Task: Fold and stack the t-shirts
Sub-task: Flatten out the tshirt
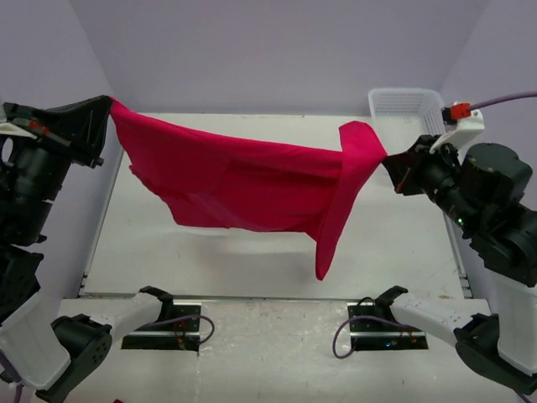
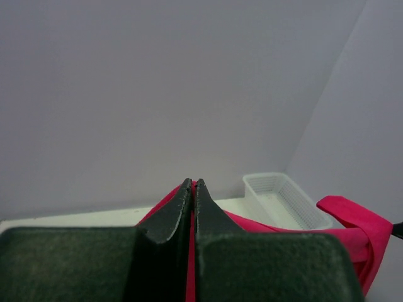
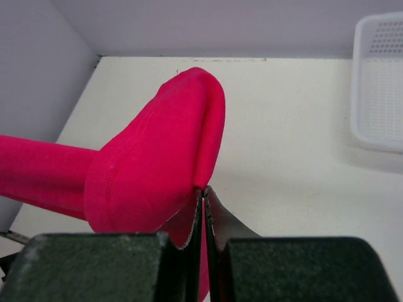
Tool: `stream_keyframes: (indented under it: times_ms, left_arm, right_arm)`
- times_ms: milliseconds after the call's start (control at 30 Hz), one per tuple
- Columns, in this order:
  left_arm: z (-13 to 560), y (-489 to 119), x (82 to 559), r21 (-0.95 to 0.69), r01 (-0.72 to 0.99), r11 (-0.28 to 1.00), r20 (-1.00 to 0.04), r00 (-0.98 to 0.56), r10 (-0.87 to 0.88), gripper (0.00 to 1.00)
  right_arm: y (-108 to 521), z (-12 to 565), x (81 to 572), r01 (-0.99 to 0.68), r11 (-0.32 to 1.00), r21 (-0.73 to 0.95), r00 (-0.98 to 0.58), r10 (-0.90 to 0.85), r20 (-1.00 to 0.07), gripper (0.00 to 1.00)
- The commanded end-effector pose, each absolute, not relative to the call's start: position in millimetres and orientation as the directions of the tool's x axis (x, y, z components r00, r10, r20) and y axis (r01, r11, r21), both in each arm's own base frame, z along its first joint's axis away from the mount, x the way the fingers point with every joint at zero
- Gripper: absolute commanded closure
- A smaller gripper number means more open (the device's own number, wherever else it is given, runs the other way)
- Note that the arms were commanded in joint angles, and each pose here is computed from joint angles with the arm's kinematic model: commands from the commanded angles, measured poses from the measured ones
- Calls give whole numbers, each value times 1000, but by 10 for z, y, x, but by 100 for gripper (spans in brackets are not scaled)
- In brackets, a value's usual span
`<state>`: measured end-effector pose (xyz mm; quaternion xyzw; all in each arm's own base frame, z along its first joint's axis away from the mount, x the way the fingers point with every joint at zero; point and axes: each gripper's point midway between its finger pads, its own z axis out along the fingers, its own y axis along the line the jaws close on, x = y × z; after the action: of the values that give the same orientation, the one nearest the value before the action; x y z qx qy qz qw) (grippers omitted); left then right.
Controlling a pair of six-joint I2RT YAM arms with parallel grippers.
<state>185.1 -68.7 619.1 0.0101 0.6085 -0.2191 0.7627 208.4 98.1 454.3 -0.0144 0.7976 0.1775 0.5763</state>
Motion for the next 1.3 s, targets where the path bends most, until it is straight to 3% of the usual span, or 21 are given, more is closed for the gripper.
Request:
stream_keyframes:
  times_ms: [0,200,333,633,767,1000,1267]
  left_arm:
    - [6625,-750,1543,-222,464,858,-883,279,-379,100]
    - [6666,-804,1627,-224,476,851,-881,275,-385,100]
    - [6385,-821,2087,-248,382,890,-917,204,-343,100]
    - [4713,-725,3522,-166,9,986,-981,-105,-164,100]
    - [4164,-592,3992,-167,-36,985,-968,-185,-171,100]
    - [3293,-354,4779,-114,-103,988,-946,-291,-140,100]
    - [2822,-154,5426,-51,-134,990,-933,-346,-95,100]
  right_arm:
    - [942,4866,1846,-302,909,288,-271,208,-940,100]
    - [981,4777,1892,-303,913,273,-299,181,-937,100]
    - [1040,4413,2217,-218,948,233,-362,143,-921,100]
    - [1154,3388,3330,19,999,37,-534,42,-845,100]
    - [968,2838,3925,130,989,-67,-621,29,-783,100]
    - [941,2208,4642,128,982,-142,-700,-12,-714,100]
    - [937,2105,5294,109,980,-169,-682,-50,-730,100]
